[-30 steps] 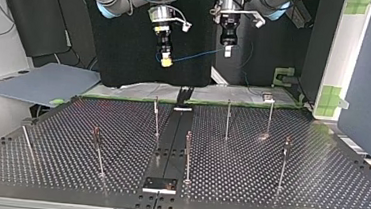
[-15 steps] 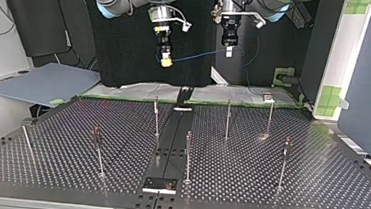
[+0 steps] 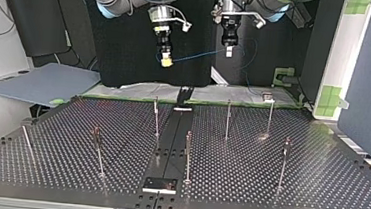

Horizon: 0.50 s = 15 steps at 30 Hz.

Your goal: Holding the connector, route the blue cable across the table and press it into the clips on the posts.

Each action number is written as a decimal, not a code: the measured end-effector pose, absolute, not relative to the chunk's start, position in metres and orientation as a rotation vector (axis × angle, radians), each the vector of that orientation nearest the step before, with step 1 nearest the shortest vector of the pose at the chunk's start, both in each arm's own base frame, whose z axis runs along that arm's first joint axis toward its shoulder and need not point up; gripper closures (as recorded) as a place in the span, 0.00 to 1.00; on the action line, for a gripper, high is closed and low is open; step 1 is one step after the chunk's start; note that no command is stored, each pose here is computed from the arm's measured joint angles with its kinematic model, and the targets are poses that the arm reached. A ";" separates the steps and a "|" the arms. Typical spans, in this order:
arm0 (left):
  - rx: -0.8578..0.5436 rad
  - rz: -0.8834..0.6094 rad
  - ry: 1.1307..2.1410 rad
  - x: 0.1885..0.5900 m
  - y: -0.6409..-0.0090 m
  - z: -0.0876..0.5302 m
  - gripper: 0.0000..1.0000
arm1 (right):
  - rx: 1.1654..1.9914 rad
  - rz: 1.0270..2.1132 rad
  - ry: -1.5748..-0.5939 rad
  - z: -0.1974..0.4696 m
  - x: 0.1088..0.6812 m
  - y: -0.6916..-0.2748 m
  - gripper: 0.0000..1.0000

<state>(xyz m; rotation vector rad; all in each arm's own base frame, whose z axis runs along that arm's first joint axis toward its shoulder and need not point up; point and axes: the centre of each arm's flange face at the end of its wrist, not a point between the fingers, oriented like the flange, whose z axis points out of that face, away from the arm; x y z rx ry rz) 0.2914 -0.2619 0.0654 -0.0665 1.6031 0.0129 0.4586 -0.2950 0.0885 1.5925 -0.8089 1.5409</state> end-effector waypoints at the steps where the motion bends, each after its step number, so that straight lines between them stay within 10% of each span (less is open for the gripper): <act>1: -0.067 0.013 1.603 0.291 -0.262 0.065 1.00 | 1.597 1.536 -0.806 0.087 0.460 -0.294 1.00; 15: -0.067 0.013 1.603 0.291 -0.262 0.065 1.00 | 1.798 1.367 -0.767 0.028 0.468 -0.277 1.00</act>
